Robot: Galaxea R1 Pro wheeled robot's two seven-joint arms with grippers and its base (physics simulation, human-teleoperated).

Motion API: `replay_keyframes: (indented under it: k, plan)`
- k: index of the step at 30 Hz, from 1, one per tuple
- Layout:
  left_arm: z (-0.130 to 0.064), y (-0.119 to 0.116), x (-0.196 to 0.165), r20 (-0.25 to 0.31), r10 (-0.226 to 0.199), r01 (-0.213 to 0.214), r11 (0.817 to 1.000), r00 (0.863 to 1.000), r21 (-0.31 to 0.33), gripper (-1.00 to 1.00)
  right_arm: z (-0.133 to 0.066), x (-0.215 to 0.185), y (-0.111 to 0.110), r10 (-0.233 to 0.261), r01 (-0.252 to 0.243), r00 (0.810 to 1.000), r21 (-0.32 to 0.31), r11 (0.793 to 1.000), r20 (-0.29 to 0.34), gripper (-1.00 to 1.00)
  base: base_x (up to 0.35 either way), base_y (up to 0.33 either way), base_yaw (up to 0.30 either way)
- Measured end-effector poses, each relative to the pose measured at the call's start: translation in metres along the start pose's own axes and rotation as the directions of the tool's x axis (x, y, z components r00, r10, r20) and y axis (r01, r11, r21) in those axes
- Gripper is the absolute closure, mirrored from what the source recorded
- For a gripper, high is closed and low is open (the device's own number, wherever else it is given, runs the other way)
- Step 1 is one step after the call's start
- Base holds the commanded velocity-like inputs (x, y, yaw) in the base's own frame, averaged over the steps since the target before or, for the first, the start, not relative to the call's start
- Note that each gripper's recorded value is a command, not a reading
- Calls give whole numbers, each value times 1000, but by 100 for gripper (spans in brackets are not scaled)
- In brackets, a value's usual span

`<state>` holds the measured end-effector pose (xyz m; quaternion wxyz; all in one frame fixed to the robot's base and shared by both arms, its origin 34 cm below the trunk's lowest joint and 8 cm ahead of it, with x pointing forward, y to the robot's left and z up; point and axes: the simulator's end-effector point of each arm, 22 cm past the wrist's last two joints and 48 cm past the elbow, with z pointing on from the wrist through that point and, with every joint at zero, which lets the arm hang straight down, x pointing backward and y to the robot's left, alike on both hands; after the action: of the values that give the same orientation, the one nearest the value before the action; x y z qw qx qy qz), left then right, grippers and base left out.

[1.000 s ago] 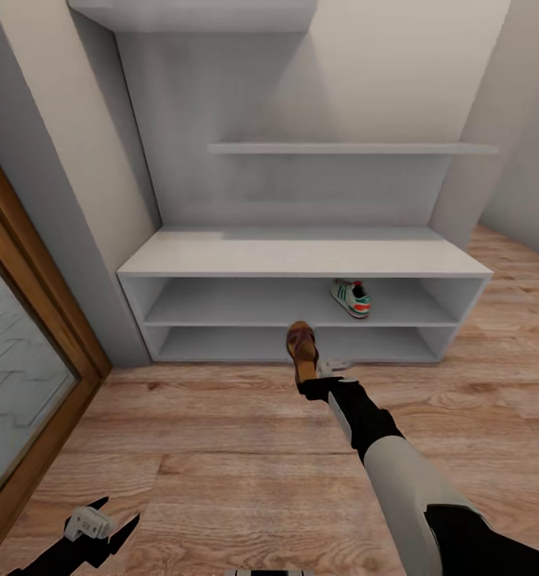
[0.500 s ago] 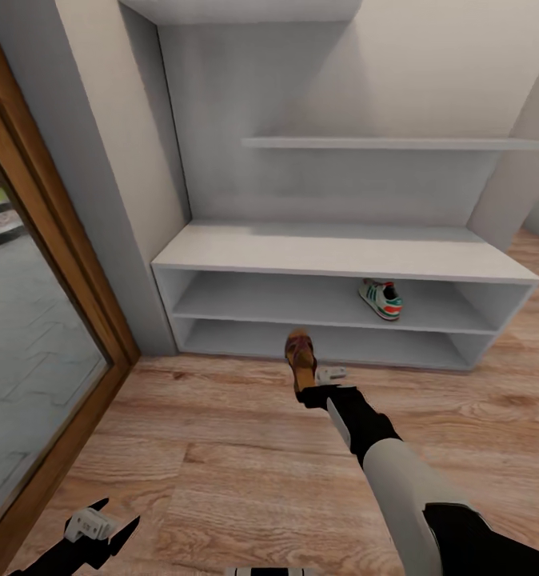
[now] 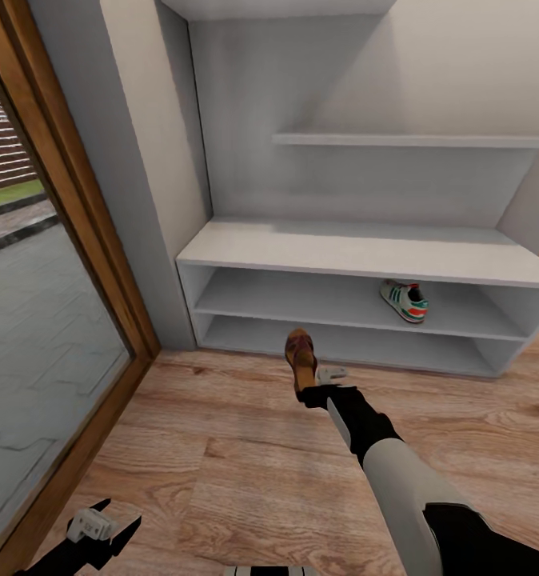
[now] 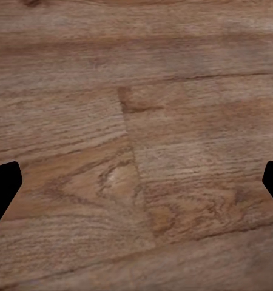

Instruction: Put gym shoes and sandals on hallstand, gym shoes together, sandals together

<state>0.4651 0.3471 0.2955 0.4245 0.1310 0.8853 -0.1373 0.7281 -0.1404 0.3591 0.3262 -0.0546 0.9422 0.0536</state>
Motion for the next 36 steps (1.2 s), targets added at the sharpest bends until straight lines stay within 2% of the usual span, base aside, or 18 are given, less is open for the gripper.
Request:
replay_keyframes:
  k: [3, 7, 13, 21, 29, 36]
  plan:
    - [1, -4, 3, -9, 7, -7, 1000, 1000, 9, -100, 0, -1, 0, 0, 0, 1000, 1, 1000, 2, 100, 0, 2, 2]
    - [21, -43, -8, -9, 53, -52, 994, 999, 93, -100, 0, -2, -1, -1, 1, 1000, 4, 1000, 4, 100, 0, 0, 0]
    - [39, -78, -24, 4, 8, -8, 991, 1000, 136, -100, -1, -1, -19, 0, 0, 1000, 84, 997, 2, 100, 0, 0, 0]
    - [41, -80, -29, 10, -1, 0, 991, 1000, 134, -100, -2, 0, -29, 1, -1, 1000, 130, 991, 0, 100, 0, 0, 0]
    - [40, -77, -26, 4, -6, 5, 992, 1000, 128, -100, 0, 5, -29, 2, -1, 1000, 132, 991, -8, 100, 133, 102, 55]
    - [41, -78, -21, -6, -11, 12, 991, 1000, 130, -100, 7, 23, -26, 2, 4, 999, 126, 992, -46, 100, 202, 177, 115]
